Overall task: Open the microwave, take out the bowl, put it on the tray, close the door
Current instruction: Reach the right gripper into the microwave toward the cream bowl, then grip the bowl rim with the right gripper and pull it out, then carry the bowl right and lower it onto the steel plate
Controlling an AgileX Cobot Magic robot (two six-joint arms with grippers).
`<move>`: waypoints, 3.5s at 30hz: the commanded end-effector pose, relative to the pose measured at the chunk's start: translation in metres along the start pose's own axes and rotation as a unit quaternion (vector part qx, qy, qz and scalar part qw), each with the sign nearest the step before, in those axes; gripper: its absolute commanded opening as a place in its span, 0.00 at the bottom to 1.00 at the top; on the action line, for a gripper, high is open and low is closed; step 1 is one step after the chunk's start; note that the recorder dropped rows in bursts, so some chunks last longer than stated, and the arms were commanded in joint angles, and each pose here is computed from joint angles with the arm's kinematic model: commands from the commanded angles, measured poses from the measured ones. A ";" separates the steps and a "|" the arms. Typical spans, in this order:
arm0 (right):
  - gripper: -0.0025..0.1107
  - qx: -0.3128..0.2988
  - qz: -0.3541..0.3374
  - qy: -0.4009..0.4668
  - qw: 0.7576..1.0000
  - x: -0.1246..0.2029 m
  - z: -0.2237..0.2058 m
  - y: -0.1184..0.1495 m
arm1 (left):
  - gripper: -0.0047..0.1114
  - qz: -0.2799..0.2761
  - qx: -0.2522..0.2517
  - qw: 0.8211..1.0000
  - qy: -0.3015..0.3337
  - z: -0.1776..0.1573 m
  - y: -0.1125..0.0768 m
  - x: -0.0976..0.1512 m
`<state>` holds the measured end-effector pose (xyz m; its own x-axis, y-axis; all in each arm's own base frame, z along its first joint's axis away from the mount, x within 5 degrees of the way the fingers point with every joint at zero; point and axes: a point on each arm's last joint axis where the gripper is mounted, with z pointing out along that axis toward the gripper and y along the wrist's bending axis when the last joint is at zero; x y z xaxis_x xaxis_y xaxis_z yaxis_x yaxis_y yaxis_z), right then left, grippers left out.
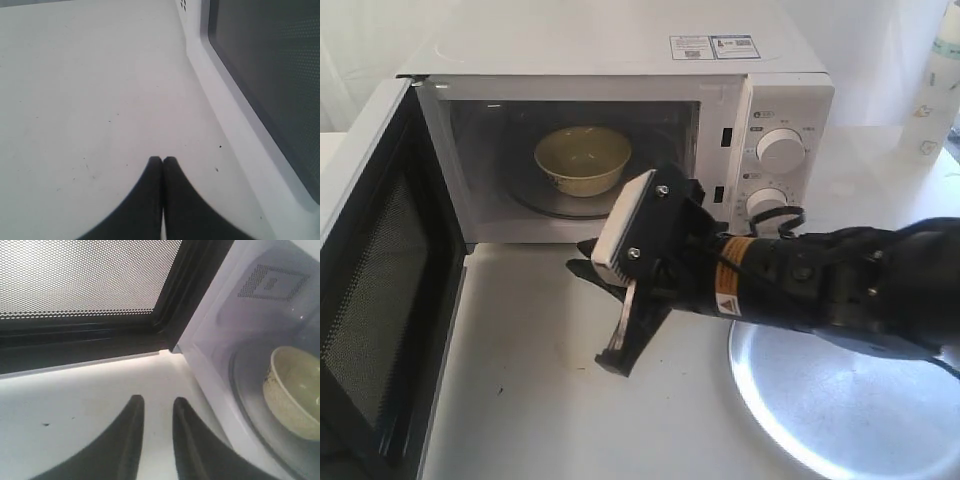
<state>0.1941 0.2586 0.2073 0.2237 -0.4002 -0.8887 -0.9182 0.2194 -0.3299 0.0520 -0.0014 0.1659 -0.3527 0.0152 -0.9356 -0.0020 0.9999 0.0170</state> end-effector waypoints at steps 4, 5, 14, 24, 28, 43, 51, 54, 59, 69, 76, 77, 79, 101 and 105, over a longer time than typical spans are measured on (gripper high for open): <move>0.57 0.047 -0.026 -0.020 0.998 -0.005 0.055 -0.032 | 0.04 -0.002 0.003 1.000 -0.001 0.000 0.000 -0.001; 0.61 0.057 -0.026 -0.023 0.998 -0.005 0.063 -0.037 | 0.04 -0.002 0.003 1.000 -0.001 0.000 0.000 -0.001; 0.64 0.106 -0.042 0.035 0.993 0.017 0.132 -0.073 | 0.04 -0.002 0.003 1.000 -0.001 0.000 0.000 -0.001; 0.55 0.122 -0.030 0.111 0.986 0.042 0.175 -0.102 | 0.04 -0.002 0.003 1.000 -0.001 0.000 0.000 -0.001; 0.13 0.123 -0.015 0.109 0.986 0.040 0.175 -0.101 | 0.04 -0.002 0.003 1.000 -0.001 0.000 0.000 -0.001; 0.02 0.071 0.010 0.251 0.965 -0.010 0.156 -0.056 | 0.04 -0.002 0.003 1.000 -0.001 0.000 0.000 -0.001; 0.02 -0.014 -0.008 0.369 0.929 -0.050 0.126 -0.002 | 0.04 -0.002 0.003 1.000 -0.001 0.000 0.000 -0.001; 0.02 -0.038 -0.007 0.464 0.885 -0.052 0.102 0.006 | 0.04 -0.002 0.003 1.000 -0.001 0.000 0.000 -0.001; 0.02 0.005 0.042 0.561 0.827 -0.055 0.068 0.002 | 0.04 -0.002 0.003 1.000 -0.001 0.000 0.000 -0.001; 0.02 0.068 0.074 0.603 0.791 -0.040 -0.004 0.009 | 0.04 -0.002 0.003 1.000 -0.001 0.000 0.000 -0.001; 0.02 0.193 0.048 0.617 0.762 0.002 -0.046 0.010 | 0.04 -0.002 0.003 1.000 -0.001 0.000 0.000 -0.001; 0.02 0.207 0.038 0.616 0.759 0.007 -0.047 0.010 | 0.04 -0.002 0.003 1.000 -0.001 0.000 0.000 -0.001; 0.02 0.225 0.020 0.611 0.759 0.019 -0.049 0.011 | 0.04 -0.002 0.003 1.000 -0.001 0.000 0.000 -0.001; 0.53 0.254 -0.014 0.541 0.801 0.074 -0.033 -0.019 | 0.04 -0.002 0.003 1.000 -0.001 0.000 0.000 -0.001; 0.51 0.251 -0.006 0.535 0.807 0.070 -0.032 -0.015 | 0.04 -0.002 0.003 1.000 -0.001 0.000 0.000 -0.001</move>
<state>0.2158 0.1985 0.1586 -0.4237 -0.8879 -0.1791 -0.6120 0.4264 -0.6661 0.0520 -0.0014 0.1659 -0.3527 0.0147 -0.9356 -0.0019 0.9999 0.0164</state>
